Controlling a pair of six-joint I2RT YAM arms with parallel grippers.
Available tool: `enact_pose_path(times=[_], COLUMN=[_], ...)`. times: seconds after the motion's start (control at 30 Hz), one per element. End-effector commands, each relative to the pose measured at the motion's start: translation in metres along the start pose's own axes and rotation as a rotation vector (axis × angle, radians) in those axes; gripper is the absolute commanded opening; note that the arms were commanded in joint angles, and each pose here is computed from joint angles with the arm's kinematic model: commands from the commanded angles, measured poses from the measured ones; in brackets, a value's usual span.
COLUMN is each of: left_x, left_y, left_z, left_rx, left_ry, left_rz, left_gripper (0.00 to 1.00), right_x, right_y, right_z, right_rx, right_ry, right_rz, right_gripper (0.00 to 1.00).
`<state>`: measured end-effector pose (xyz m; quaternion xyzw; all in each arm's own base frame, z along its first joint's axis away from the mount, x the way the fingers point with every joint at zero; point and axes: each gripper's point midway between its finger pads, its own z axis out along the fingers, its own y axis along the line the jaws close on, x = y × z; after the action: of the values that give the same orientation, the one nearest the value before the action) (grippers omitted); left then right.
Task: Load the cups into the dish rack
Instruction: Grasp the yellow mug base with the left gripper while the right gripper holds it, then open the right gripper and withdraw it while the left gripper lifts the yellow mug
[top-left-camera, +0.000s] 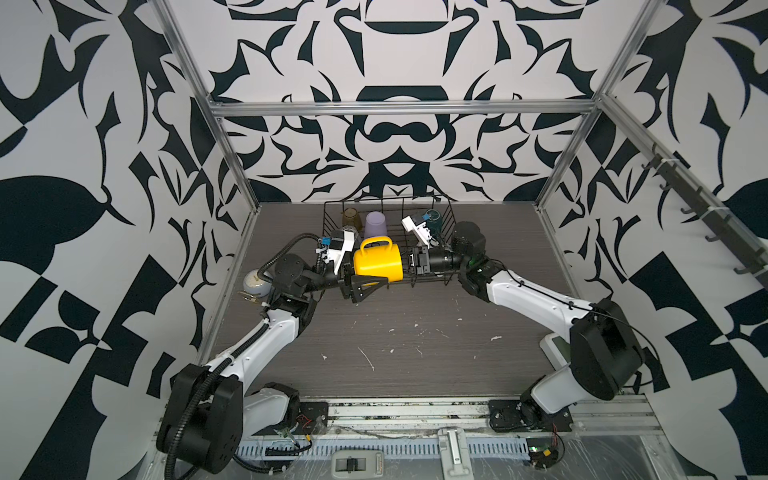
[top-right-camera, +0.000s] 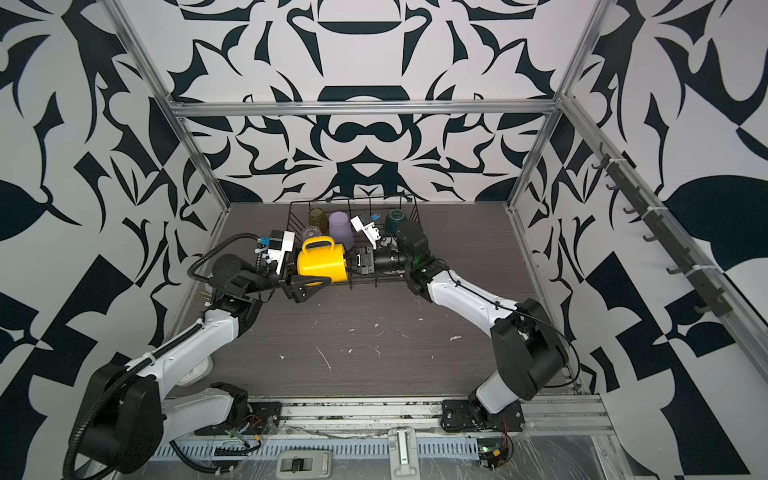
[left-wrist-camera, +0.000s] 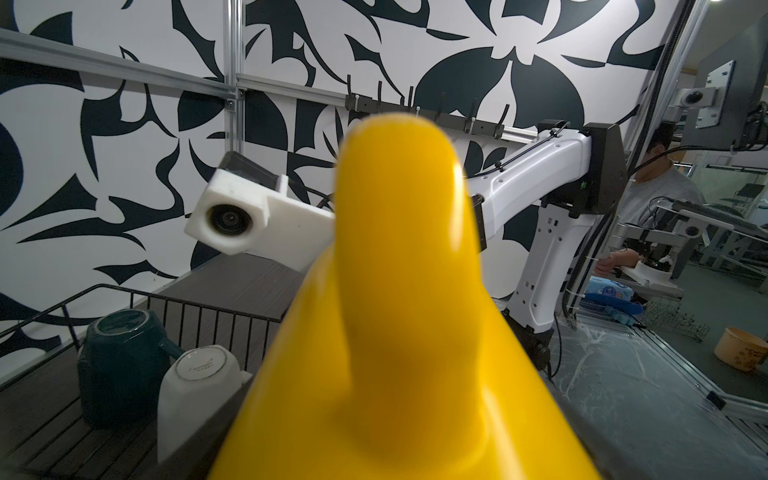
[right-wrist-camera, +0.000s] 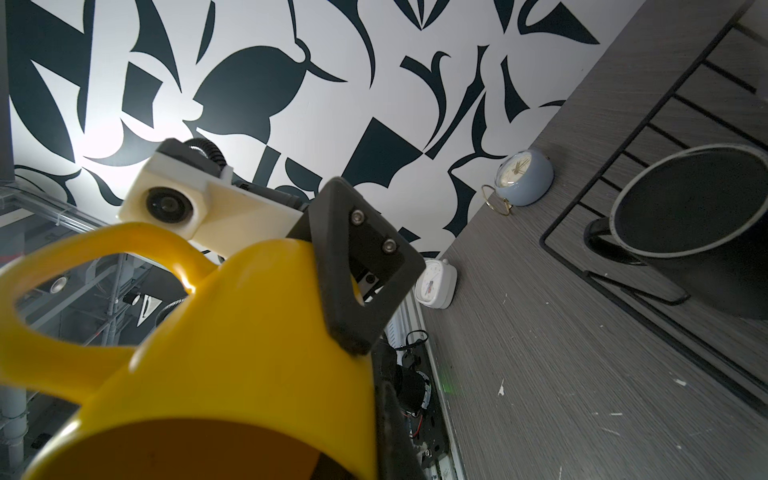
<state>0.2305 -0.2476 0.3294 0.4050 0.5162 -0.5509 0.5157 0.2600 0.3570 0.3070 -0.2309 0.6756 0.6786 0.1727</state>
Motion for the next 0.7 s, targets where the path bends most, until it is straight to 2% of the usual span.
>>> enact_pose_path(times=[0.0,0.1,0.27,0.4,0.53,0.67], left_x=[-0.019,-0.021,-0.026,-0.032,-0.036,-0.039], left_y=[-0.007,-0.009,-0.015,-0.016,-0.011,0.004], left_z=[0.000,-0.003,-0.008,-0.008,-0.008,-0.007], left_rx=[-0.018,-0.051,-0.081,-0.098,-0.138,-0.208], left_ry=[-0.015,-0.014,-0.017,0.007,0.025,0.078], left_rz=[0.070,0.109,0.188,0.180,0.166,0.102], left_gripper=[0.10,0.05,0.00,0.00,0.00,0.00], right_x=[-0.017,-0.016,-0.022,-0.029,-0.034,-0.037], right_y=[0.040,0.036,0.025,0.010,-0.004,-0.024], right_z=[-0.001,-0.001,-0.009,-0.021,-0.038,-0.064], right_rx=[-0.063,-0.044,0.003,0.054,0.112,0.256], right_ry=[-0.034,-0.036,-0.066,-0.108,-0.155,-0.213], right_rz=[-0.153,-0.150,-0.129,-0.097,-0.058,-0.051], right_gripper=[0.00,0.05,0.23,0.34,0.41,0.46])
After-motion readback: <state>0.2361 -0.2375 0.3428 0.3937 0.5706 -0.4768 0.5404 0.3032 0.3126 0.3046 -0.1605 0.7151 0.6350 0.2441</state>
